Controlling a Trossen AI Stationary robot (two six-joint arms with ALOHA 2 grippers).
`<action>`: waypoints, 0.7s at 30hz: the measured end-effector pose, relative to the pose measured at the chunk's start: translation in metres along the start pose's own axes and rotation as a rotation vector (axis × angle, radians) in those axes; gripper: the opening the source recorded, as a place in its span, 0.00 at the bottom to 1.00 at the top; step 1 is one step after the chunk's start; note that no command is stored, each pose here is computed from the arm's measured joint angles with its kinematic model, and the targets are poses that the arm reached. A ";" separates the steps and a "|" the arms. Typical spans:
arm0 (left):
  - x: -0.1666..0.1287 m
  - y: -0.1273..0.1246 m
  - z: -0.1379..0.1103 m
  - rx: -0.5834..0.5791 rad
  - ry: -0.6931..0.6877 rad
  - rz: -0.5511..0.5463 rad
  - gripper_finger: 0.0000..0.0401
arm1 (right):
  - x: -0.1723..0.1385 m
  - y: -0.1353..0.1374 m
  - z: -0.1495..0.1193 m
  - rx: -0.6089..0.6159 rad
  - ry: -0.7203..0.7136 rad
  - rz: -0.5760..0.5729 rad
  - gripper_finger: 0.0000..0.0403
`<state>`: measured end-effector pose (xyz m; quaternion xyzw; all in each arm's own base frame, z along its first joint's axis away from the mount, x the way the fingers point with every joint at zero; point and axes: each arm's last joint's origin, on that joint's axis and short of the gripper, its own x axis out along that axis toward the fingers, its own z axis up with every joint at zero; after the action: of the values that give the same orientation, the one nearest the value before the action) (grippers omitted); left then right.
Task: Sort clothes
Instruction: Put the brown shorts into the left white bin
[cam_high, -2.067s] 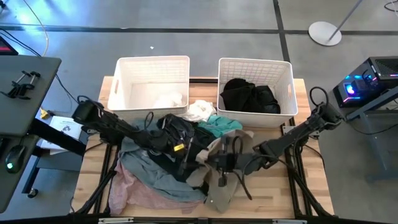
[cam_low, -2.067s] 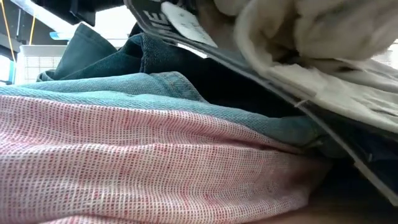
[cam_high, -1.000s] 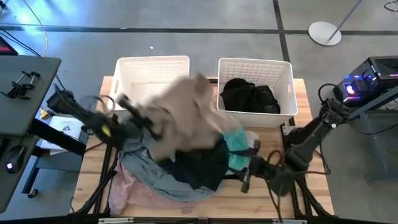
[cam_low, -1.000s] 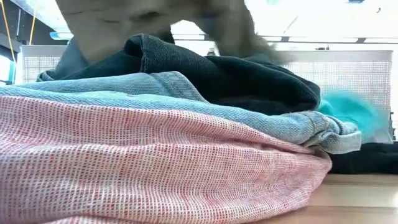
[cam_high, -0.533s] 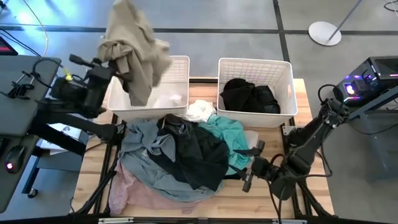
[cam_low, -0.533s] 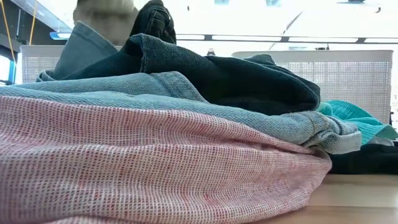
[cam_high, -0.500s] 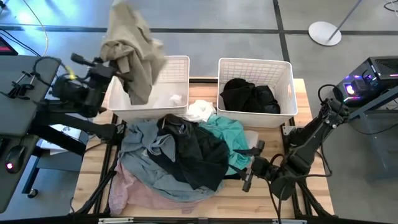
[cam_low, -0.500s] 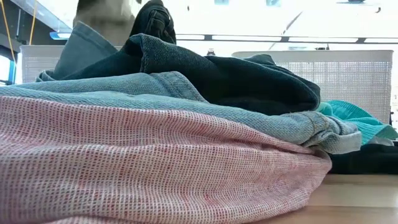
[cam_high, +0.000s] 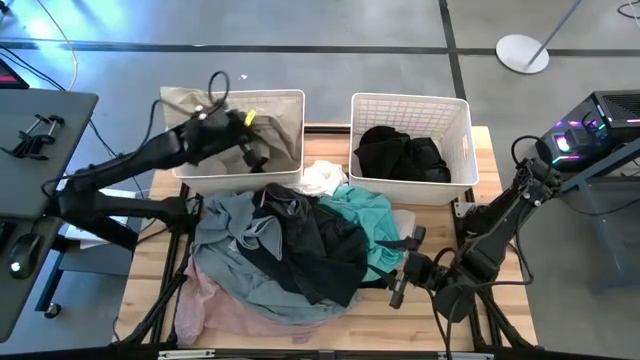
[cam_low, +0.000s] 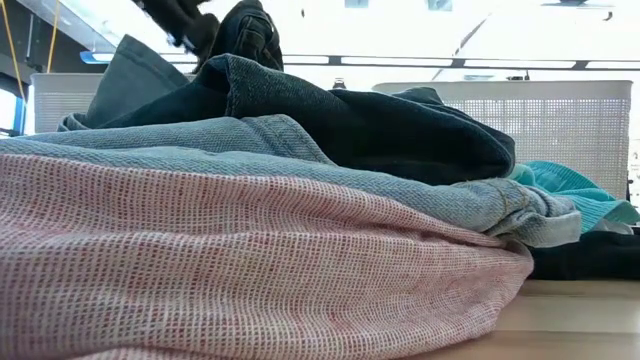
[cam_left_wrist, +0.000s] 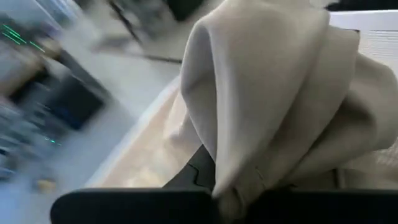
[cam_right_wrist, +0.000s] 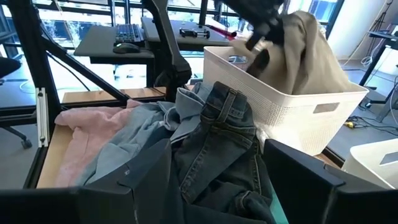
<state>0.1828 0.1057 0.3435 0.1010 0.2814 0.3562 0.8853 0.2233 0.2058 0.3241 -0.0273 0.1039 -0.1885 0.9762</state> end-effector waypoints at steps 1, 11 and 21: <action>0.011 0.003 -0.002 -0.041 0.017 -0.043 0.00 | 0.000 0.000 0.000 0.000 0.002 -0.002 0.61; 0.124 0.021 -0.063 -0.329 0.388 -0.272 0.05 | 0.008 -0.007 -0.007 0.043 0.057 -0.018 0.61; 0.114 0.051 -0.053 -0.388 0.602 -0.332 0.44 | 0.009 -0.008 -0.011 0.061 0.091 -0.005 0.61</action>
<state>0.1905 0.2198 0.2703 -0.2240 0.4683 0.2686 0.8114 0.2264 0.1945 0.3126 0.0111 0.1422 -0.1948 0.9704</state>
